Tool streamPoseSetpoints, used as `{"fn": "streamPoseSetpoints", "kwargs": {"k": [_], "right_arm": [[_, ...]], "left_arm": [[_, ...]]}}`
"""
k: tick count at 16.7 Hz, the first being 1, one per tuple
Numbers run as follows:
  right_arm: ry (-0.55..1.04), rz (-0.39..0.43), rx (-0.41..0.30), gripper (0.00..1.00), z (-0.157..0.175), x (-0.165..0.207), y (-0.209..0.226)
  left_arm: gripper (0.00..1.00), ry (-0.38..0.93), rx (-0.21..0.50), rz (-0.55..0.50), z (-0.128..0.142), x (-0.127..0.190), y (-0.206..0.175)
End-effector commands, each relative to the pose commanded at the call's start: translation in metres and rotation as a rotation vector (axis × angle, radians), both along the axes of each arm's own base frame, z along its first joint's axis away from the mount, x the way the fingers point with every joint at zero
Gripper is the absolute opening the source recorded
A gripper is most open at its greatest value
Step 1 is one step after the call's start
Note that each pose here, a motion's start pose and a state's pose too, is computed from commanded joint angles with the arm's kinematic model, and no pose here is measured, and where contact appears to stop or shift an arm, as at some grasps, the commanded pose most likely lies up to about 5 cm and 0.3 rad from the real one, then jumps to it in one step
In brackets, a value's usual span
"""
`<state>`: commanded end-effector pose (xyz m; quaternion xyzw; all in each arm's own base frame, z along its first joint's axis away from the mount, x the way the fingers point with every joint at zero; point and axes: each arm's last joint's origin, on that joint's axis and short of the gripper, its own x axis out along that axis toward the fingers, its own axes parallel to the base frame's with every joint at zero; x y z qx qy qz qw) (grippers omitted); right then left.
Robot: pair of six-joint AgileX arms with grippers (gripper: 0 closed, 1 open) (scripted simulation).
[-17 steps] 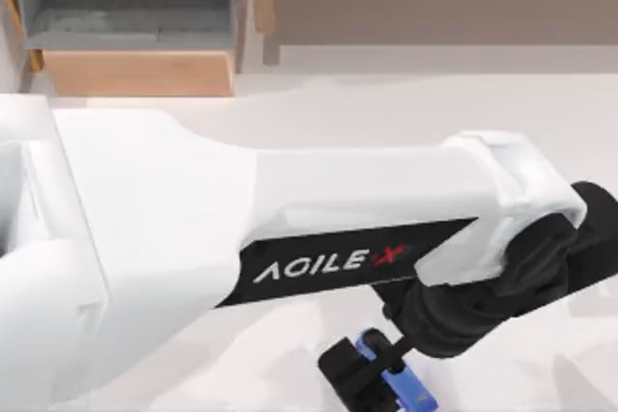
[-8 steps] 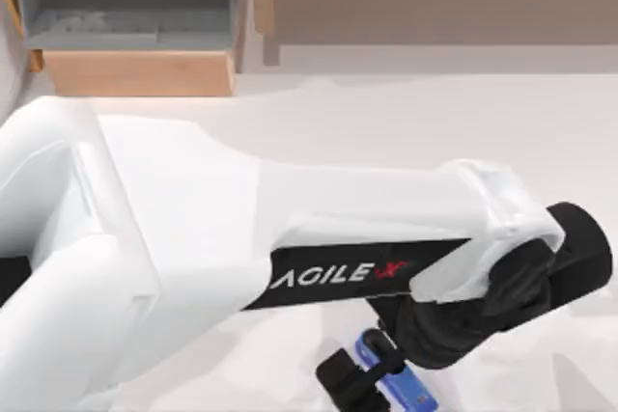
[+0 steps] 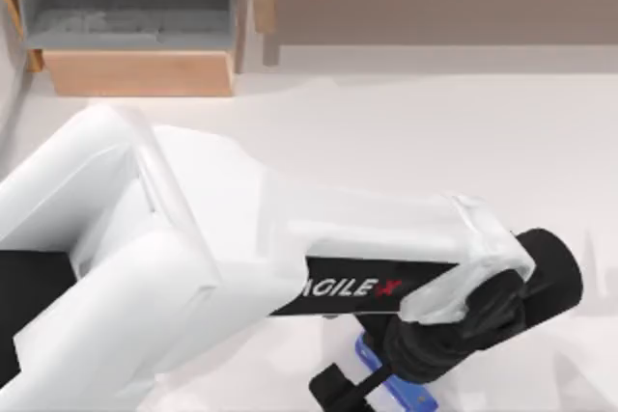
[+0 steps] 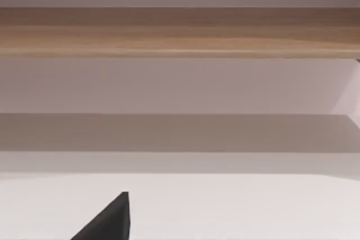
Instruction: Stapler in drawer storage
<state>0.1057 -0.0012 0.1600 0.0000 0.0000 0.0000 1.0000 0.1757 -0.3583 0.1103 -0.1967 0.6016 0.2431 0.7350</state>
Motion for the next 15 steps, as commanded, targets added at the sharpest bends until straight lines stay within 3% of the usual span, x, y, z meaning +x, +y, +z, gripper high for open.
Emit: {"fn": "streamPoseSetpoints", "kwargs": {"k": [13,15], "right_arm": [[0.0,0.0,0.0,1.0,0.0,0.0,0.0],[0.0,0.0,0.0,1.0,0.0,0.0,0.0]], "left_arm": [[0.02,0.0,0.0,0.0,0.0,0.0,0.0],[0.0,0.0,0.0,0.0,0.0,0.0,0.0]]}}
